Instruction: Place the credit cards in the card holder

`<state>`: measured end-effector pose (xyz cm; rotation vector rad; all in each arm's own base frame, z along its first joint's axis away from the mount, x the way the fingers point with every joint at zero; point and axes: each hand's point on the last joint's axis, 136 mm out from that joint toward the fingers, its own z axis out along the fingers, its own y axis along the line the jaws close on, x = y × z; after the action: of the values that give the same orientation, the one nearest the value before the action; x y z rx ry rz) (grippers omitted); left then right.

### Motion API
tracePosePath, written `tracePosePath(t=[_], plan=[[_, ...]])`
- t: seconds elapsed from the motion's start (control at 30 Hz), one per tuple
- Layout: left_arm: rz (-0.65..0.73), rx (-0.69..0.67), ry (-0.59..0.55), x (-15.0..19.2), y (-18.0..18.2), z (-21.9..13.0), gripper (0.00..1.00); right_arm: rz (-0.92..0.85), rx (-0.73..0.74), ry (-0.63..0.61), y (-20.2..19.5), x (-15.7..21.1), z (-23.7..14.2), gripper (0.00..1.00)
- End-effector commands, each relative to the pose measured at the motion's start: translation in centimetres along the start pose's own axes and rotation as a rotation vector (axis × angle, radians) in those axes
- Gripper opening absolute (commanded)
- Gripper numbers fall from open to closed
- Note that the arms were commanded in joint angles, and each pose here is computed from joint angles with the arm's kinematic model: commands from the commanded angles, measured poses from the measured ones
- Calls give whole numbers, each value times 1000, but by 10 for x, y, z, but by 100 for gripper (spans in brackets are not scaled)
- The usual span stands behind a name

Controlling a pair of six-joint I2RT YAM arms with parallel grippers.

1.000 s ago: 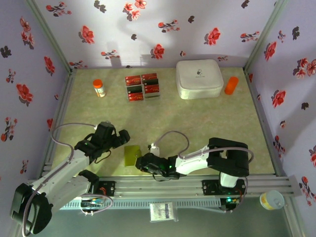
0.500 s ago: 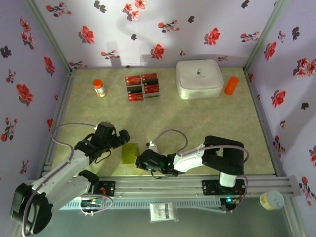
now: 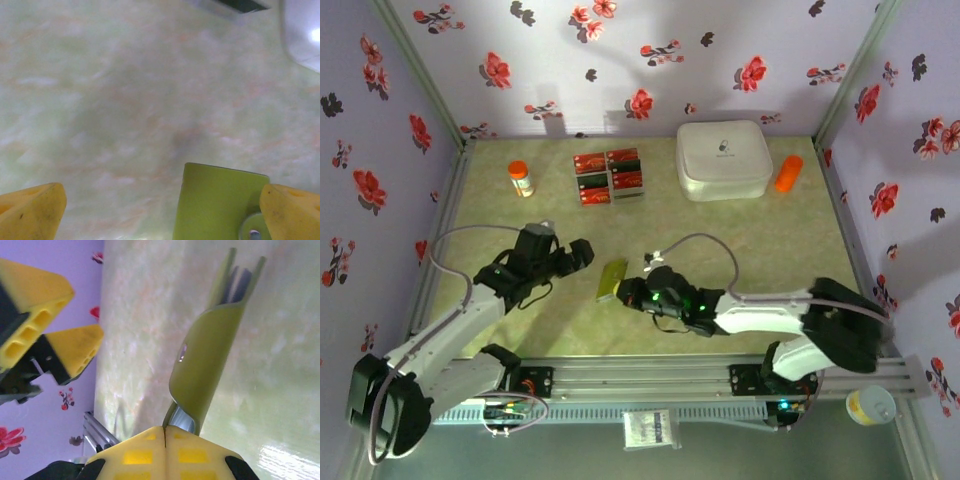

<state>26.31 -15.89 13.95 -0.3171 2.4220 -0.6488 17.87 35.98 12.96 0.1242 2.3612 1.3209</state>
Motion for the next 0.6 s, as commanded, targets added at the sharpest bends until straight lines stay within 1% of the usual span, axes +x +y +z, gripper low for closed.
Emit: tracePosePath(t=[0.0, 0.13, 0.27, 0.43, 0.57], plan=[[36, 141, 5, -17, -43, 1, 100, -114, 36, -10, 7, -21, -29, 0], [3, 244, 13, -30, -74, 5, 100, -96, 3, -85, 15, -51, -60, 0], [-55, 351, 19, -41, -101, 8, 100, -68, -39, -133, 21, -68, -77, 0], [-145, 436, 58, -40, -117, 20, 100, -57, -91, -167, 35, -81, -82, 0], [-203, 469, 74, -36, -120, 29, 100, -48, -134, -176, 49, -87, -77, 0]])
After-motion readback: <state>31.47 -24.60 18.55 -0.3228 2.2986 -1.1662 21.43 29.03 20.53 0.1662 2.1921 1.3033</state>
